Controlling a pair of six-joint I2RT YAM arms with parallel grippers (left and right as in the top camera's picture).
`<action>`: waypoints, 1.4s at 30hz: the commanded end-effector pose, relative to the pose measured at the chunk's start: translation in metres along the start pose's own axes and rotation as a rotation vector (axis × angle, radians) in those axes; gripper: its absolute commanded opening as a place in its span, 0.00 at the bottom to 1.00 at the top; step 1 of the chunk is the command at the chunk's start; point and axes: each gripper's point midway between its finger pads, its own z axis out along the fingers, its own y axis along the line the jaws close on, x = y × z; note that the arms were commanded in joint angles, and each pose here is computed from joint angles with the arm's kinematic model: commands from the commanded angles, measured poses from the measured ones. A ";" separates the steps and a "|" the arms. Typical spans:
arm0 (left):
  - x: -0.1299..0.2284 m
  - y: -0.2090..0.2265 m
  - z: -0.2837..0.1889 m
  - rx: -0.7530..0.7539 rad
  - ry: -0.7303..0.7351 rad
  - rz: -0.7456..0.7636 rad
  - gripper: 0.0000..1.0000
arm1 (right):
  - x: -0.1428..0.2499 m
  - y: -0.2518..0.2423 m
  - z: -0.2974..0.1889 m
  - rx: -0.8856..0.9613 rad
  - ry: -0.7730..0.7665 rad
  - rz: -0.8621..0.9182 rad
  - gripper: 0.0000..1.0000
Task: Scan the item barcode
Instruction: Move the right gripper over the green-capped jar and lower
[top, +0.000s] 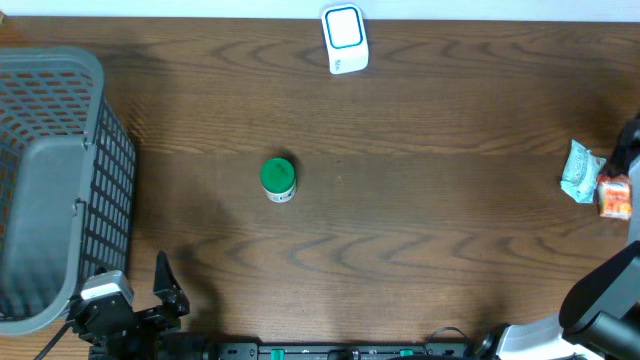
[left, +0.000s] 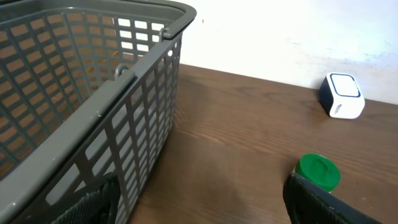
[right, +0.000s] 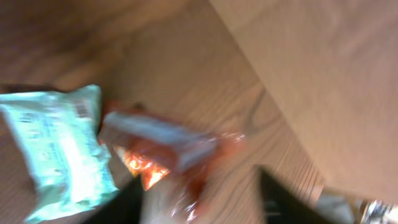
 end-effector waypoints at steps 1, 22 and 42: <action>-0.001 0.001 -0.001 -0.003 -0.006 0.017 0.84 | -0.005 -0.005 -0.005 -0.011 -0.022 0.129 0.99; -0.001 0.001 -0.001 -0.003 -0.006 0.017 0.84 | 0.080 0.285 -0.326 -1.436 0.029 -0.271 0.99; -0.001 0.001 -0.001 -0.003 -0.006 0.017 0.84 | 0.167 0.334 -0.555 -1.621 -0.040 -0.402 0.99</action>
